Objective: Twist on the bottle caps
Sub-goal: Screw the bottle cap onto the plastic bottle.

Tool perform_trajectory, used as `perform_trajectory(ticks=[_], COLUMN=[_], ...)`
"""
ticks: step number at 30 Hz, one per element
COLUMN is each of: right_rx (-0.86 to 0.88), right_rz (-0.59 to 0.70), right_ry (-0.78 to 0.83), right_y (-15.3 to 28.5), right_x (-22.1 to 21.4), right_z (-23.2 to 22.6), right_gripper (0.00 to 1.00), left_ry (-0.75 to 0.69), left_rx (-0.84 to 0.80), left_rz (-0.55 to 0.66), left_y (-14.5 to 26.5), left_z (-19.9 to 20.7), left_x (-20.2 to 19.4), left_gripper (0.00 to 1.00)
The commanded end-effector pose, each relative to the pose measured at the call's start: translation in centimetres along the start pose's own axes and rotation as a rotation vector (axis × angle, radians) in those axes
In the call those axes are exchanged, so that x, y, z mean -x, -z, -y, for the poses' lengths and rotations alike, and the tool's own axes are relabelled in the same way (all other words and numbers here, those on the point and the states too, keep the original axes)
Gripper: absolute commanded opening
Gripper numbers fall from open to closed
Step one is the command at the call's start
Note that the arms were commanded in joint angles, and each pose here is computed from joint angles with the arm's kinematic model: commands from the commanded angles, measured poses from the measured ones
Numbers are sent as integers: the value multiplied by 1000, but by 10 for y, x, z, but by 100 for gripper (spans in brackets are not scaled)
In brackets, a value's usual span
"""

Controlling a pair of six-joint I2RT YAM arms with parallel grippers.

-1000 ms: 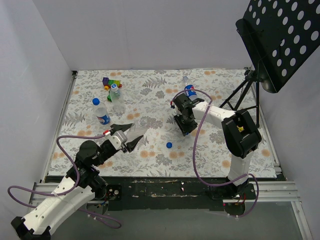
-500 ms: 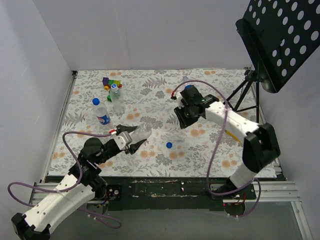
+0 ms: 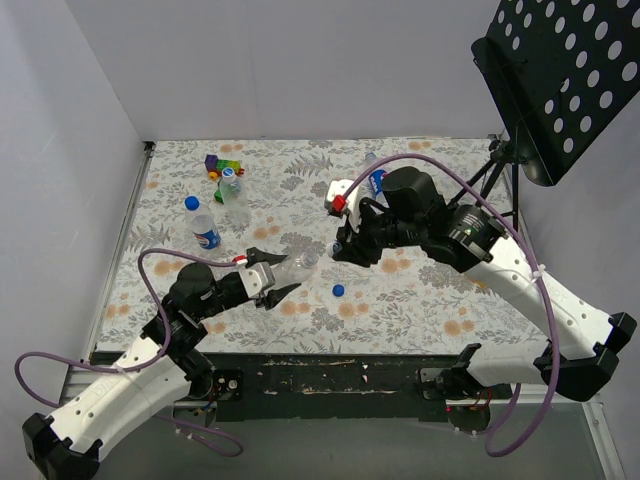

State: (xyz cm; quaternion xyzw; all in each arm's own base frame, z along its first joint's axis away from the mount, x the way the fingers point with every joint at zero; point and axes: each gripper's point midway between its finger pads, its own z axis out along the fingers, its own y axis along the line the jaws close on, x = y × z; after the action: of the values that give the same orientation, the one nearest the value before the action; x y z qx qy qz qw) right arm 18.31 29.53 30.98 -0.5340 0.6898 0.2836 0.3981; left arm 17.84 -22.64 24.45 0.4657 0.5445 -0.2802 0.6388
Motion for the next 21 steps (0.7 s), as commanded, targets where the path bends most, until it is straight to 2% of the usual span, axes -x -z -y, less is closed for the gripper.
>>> perform_trajectory(ticks=[1,4,21], right_rx=[117,158,202], right_rz=[81,99,113], right_ry=[137,176,215], right_y=[18,21,10], right_x=[27,33,37], right_z=[-31,-41,-50], right_gripper=[25,25,25], left_ry=[-29,-28,-22], left_rx=[-49,-58,-124], left_rz=[6,2,-16], left_y=[0,0,-5], left_z=[3,3,9], left_x=[15,17,23], left_gripper=[43,39,39])
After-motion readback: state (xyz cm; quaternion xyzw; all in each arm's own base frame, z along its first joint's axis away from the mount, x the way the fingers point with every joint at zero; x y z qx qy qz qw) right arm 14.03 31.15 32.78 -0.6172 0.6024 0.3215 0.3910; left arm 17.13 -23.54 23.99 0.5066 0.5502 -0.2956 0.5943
